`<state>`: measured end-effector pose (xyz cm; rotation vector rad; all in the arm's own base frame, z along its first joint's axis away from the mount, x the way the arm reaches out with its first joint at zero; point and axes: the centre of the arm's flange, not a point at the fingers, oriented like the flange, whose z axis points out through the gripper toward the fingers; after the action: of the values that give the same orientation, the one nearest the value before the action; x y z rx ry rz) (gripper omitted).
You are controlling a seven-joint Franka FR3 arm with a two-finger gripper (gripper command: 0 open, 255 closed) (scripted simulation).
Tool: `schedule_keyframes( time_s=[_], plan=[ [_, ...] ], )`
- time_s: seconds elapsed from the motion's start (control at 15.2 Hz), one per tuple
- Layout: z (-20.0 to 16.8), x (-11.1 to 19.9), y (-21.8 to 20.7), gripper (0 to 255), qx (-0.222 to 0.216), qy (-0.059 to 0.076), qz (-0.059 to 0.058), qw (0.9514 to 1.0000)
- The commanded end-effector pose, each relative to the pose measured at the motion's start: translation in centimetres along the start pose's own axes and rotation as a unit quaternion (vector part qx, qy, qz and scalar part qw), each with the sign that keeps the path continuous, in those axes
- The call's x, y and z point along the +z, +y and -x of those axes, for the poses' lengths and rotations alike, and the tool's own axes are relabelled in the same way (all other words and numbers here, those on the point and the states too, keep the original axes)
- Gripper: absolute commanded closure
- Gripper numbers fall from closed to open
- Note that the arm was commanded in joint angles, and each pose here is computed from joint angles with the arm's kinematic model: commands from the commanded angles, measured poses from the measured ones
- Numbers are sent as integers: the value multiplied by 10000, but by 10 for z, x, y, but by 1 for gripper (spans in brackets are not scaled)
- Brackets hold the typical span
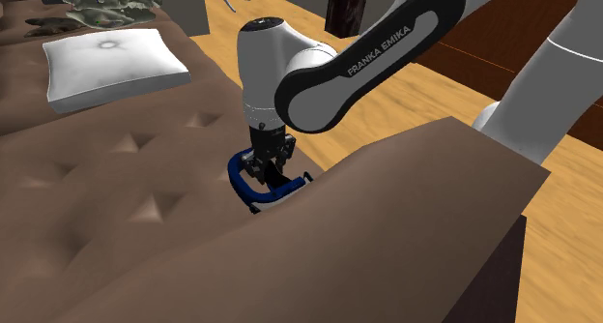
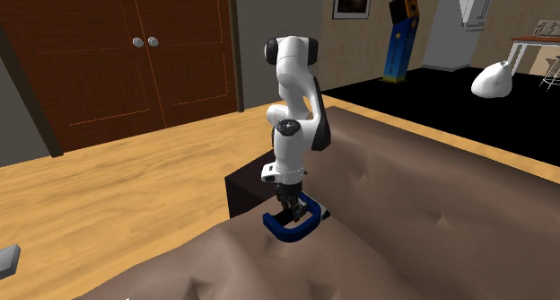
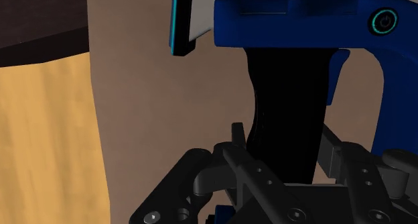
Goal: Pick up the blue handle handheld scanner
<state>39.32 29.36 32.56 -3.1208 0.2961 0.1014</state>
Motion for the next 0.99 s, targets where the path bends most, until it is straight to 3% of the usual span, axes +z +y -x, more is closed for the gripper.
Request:
schedule_keyframes(
  time_s=[0.0,0.33,0.92],
  plan=[
    [0,1,0,255,-1,-7,7,10000],
    [1,1,0,255,0,-7,7,10000],
    [4,-47,0,255,0,-7,7,10000]
  ],
)
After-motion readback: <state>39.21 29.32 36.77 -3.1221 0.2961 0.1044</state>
